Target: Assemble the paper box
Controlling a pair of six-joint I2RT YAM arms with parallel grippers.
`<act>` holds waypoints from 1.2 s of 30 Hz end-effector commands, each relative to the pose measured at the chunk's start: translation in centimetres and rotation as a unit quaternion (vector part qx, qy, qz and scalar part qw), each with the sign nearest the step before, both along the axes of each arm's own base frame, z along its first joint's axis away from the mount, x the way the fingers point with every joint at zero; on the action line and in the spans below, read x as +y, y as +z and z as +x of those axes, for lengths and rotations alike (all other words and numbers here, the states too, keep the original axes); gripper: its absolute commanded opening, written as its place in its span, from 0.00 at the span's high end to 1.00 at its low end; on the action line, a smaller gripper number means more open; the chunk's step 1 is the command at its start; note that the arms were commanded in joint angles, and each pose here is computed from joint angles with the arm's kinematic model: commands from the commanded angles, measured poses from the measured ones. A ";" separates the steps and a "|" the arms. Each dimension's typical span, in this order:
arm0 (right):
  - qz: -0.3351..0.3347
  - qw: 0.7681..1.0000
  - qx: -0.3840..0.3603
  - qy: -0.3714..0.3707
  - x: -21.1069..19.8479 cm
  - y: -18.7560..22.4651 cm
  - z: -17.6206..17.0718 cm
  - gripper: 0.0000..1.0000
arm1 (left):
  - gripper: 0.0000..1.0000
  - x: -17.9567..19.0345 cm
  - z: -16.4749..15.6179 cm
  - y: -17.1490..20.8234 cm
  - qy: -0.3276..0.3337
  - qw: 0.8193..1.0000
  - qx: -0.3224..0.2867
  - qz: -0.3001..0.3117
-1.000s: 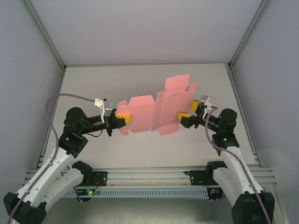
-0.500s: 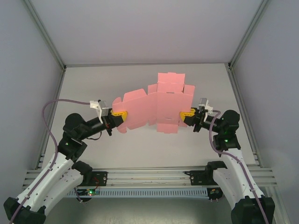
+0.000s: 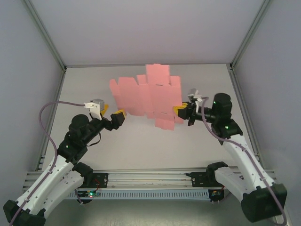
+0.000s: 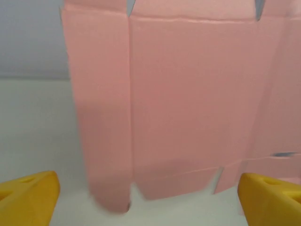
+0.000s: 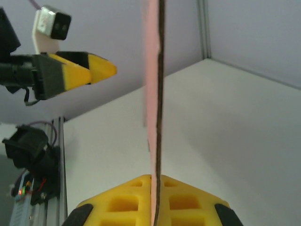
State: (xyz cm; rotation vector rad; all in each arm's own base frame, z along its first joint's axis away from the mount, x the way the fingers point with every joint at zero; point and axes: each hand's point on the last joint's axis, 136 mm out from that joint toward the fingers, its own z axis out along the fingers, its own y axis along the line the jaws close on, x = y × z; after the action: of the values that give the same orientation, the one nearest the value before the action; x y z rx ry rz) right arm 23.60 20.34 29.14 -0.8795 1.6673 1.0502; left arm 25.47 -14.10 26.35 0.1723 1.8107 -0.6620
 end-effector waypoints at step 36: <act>-0.519 0.815 0.018 0.257 1.2 -13.7 10.3 1.00 | 0.00 -5.1 7.2 -1.0 -0.096 0.986 0.079 0.107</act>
State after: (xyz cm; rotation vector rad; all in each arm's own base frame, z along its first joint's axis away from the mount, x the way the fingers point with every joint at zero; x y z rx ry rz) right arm 34.28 22.49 14.49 -2.0800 2.0439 0.3322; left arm 32.69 -15.06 22.88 0.1947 2.1635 -0.4222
